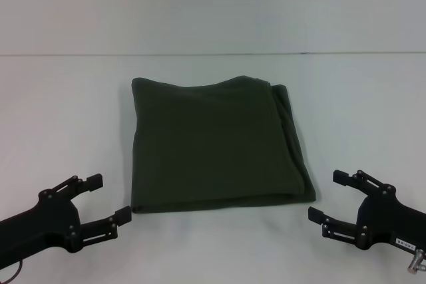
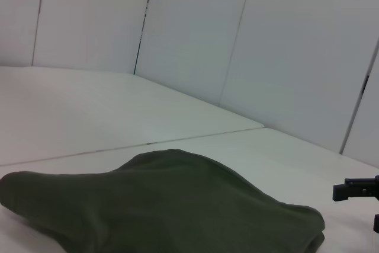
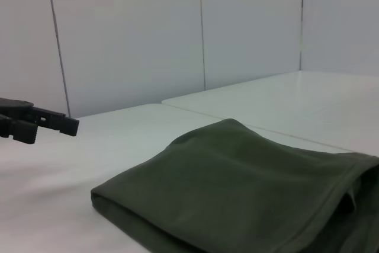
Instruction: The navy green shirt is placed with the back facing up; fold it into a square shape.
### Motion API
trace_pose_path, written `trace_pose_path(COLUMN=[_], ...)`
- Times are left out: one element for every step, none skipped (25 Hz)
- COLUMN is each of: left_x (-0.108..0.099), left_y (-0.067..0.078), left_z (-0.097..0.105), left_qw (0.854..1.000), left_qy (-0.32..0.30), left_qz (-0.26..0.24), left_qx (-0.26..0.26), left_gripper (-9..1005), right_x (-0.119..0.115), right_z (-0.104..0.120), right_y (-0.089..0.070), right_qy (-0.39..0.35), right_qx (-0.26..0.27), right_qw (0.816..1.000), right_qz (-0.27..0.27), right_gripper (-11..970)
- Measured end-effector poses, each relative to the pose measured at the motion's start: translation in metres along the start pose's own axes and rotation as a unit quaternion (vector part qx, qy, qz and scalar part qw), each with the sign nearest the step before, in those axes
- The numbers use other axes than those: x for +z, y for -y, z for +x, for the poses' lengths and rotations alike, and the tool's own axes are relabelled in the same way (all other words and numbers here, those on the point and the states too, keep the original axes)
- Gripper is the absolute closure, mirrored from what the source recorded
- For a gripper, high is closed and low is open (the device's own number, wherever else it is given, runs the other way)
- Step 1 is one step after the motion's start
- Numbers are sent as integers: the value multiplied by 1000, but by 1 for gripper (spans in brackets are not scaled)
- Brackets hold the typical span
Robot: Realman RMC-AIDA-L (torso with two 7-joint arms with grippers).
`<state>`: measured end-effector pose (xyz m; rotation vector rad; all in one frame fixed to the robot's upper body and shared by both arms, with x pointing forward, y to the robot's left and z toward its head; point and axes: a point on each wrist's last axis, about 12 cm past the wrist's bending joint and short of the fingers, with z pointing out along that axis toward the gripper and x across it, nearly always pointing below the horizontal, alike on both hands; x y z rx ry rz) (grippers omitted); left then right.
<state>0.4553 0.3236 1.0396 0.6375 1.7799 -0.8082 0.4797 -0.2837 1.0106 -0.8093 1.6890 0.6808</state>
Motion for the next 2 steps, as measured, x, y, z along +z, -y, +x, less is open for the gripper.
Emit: trace_pose_path(left_x=[0,0], left_y=[0,-1], left_z=[0,0], left_qw=[1000,1000], left_qy=[0,-1], left_qz=[-1,-2], left_qx=[0,0], left_gripper=[44,44], right_x=[0,0], right_z=[0,0], right_y=[0,0], right_qy=[0,0], right_qx=[0,0], right_qw=[1000,1000], right_qz=[0,0], right_gripper=[13,13])
